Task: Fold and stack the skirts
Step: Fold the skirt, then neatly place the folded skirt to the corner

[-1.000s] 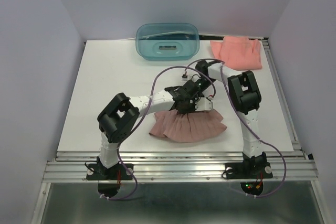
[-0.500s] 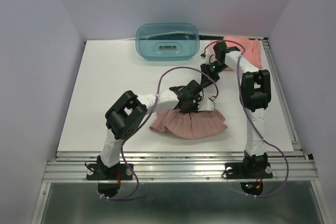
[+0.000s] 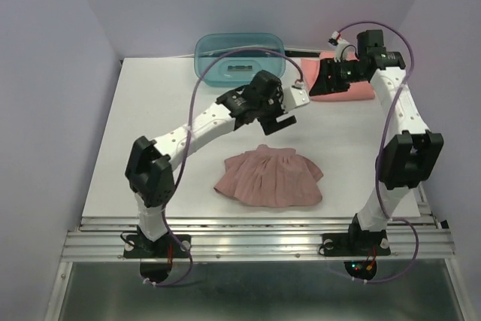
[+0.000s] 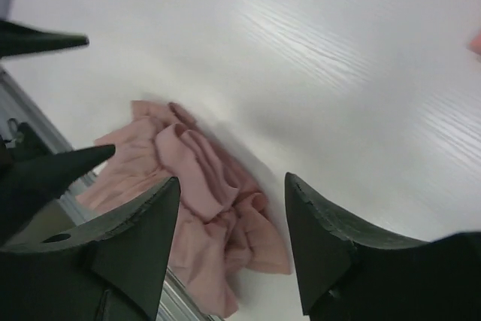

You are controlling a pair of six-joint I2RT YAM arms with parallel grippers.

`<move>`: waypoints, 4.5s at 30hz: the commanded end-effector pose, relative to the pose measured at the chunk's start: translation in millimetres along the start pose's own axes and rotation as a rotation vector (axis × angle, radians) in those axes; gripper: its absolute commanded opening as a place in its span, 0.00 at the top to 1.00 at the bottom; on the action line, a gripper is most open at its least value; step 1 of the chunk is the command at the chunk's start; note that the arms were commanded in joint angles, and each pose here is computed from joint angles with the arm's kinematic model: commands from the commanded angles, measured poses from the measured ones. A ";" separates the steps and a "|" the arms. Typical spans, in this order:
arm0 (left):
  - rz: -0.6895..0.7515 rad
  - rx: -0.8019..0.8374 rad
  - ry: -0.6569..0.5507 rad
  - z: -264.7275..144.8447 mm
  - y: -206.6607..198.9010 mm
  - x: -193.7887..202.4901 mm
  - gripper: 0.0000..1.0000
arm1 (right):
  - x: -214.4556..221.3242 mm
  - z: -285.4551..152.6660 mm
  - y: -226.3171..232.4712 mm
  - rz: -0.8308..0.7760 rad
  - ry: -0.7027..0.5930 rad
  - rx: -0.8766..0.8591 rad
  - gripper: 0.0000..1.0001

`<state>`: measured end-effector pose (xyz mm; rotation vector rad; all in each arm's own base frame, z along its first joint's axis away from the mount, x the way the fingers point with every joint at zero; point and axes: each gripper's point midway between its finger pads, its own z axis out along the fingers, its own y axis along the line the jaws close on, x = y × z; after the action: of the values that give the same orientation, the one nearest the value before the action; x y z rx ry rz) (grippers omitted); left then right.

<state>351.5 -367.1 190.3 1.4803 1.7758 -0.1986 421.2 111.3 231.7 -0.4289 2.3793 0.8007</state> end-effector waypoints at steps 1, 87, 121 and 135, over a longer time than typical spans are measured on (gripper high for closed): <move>-0.245 -0.107 -0.150 -85.4 39.0 -36.2 0.01 | 26.5 -17.4 70.8 0.018 0.005 -0.287 0.37; -1.447 0.027 0.007 92.1 -32.0 88.0 0.01 | 131.9 104.0 -97.2 0.505 0.052 0.129 0.00; -1.420 0.154 -0.007 146.8 -46.9 79.9 0.83 | 150.9 135.4 -106.8 0.576 -0.012 0.127 0.02; -1.301 0.108 -0.030 133.1 -23.9 70.7 0.42 | 95.6 123.7 -115.6 0.387 -0.092 0.141 0.99</move>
<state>392.5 -408.0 39.6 0.0683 2.4573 -1.0344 444.2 100.8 30.4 0.2240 2.4296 0.9567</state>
